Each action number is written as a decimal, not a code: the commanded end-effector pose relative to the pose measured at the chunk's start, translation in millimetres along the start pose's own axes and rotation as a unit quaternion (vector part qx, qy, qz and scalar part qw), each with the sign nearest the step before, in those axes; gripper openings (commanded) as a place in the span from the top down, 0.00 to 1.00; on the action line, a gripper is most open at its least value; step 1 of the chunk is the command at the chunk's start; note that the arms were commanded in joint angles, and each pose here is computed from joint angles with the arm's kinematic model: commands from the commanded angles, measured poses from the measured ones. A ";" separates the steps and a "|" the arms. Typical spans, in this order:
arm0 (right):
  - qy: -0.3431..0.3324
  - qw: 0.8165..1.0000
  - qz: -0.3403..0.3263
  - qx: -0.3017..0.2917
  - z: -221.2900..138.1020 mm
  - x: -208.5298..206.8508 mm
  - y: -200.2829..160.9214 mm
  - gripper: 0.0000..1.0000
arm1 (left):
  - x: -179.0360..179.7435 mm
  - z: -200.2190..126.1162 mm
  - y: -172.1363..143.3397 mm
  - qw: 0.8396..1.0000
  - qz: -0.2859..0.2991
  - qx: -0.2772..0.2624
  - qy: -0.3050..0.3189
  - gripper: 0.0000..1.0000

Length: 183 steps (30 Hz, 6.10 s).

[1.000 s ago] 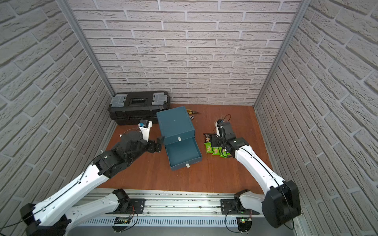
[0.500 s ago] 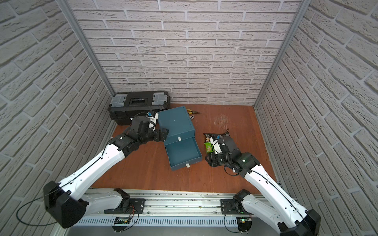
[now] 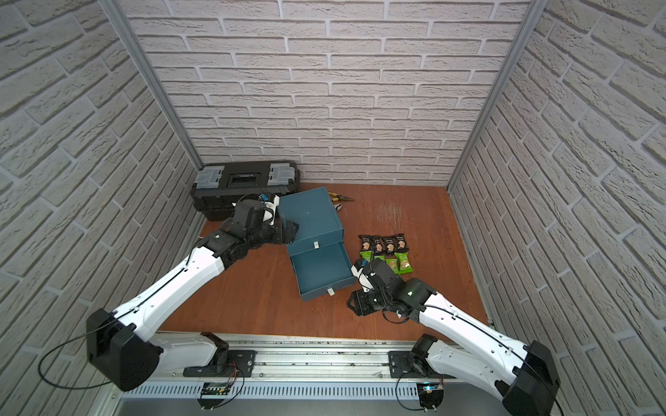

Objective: Take the cookies out of the drawer
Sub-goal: Close the drawer of the storage box, then open the drawer in the storage box.

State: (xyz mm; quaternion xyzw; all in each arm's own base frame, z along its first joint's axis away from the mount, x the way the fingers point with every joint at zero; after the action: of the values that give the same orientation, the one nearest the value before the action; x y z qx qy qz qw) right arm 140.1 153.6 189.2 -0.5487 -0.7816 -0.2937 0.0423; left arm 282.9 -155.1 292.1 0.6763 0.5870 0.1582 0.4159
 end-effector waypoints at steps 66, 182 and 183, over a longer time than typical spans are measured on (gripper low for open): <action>-0.105 0.962 0.002 -0.253 86.3 38.8 132.6 0.97 | 1.4 27.6 -11.4 0.999 -0.026 -0.004 -0.040 0.02; 0.054 0.965 0.131 -0.222 173.8 -9.3 77.4 0.97 | 6.0 16.0 -27.5 0.999 -0.027 0.005 -0.039 0.01; 0.051 0.966 0.132 -0.218 173.1 -10.0 72.5 0.97 | 5.9 15.4 -27.5 0.999 -0.027 0.005 -0.040 0.02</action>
State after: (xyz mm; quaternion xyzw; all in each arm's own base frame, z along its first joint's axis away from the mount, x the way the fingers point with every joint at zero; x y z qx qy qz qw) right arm 267.0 255.4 79.0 -0.6232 -0.5963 -0.5059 0.0087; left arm 287.3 -160.4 272.9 0.6522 0.5809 0.1298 0.4695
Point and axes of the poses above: each gripper's point midway between its finger pads, its own z axis out along the fingers, its own x axis along the line the jaws close on, y = z × x, the point moved 9 cm from there along -z, back along the fingers, and after that the axes turned 3 degrees about -z, right-handed, at the moved point
